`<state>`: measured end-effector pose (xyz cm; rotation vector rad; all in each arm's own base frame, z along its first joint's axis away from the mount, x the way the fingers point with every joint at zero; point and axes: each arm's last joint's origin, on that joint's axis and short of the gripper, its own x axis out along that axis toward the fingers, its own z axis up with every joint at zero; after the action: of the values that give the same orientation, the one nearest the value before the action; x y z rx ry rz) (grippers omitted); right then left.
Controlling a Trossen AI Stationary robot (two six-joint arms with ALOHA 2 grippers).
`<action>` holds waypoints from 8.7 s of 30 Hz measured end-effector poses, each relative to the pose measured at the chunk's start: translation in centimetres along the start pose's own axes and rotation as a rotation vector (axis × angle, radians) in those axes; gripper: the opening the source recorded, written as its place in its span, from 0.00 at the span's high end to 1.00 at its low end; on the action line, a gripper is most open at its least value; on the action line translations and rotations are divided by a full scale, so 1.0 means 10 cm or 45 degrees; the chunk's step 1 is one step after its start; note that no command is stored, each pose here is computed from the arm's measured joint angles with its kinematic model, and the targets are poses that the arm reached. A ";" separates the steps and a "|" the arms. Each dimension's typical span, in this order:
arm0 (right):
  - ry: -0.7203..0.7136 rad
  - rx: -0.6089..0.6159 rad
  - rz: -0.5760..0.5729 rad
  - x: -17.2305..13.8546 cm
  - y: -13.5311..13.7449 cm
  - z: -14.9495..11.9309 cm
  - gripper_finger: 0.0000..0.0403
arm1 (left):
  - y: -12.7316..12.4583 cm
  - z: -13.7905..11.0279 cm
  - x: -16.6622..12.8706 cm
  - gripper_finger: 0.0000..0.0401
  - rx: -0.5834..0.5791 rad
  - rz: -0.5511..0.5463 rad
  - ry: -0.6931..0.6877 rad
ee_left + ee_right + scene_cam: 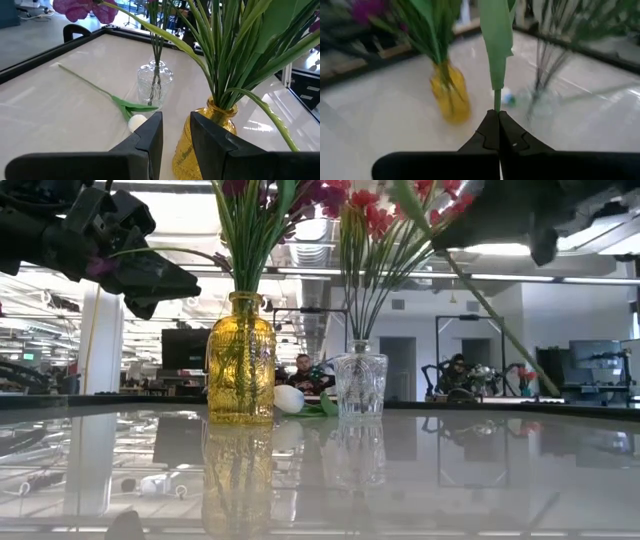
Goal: Sort flowers into vase by color
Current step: Put the right white tulip into the transparent vase, then put the white flower into the transparent vase
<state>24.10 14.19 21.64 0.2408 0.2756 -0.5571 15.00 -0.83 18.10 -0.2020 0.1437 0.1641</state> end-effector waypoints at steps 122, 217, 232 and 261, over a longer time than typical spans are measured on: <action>0.506 -0.565 0.162 0.68 -0.81 0.42 0.36 | 0.26 -0.18 0.11 0.73 -0.073 0.497 0.136; 0.782 -0.878 0.551 2.27 -2.58 0.53 0.73 | 0.39 -0.19 0.44 0.58 -0.064 0.544 0.386; 0.853 -1.011 0.729 2.86 -2.36 0.67 0.44 | 0.39 -0.20 0.44 0.58 -0.087 0.538 0.400; 1.241 -1.075 0.635 2.82 -2.52 0.76 0.83 | 0.39 -0.23 0.42 0.58 -0.083 0.564 0.431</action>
<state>34.63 -22.47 15.92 -0.2659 1.3159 0.2435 18.16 3.11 14.47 -0.2604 0.5214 0.5762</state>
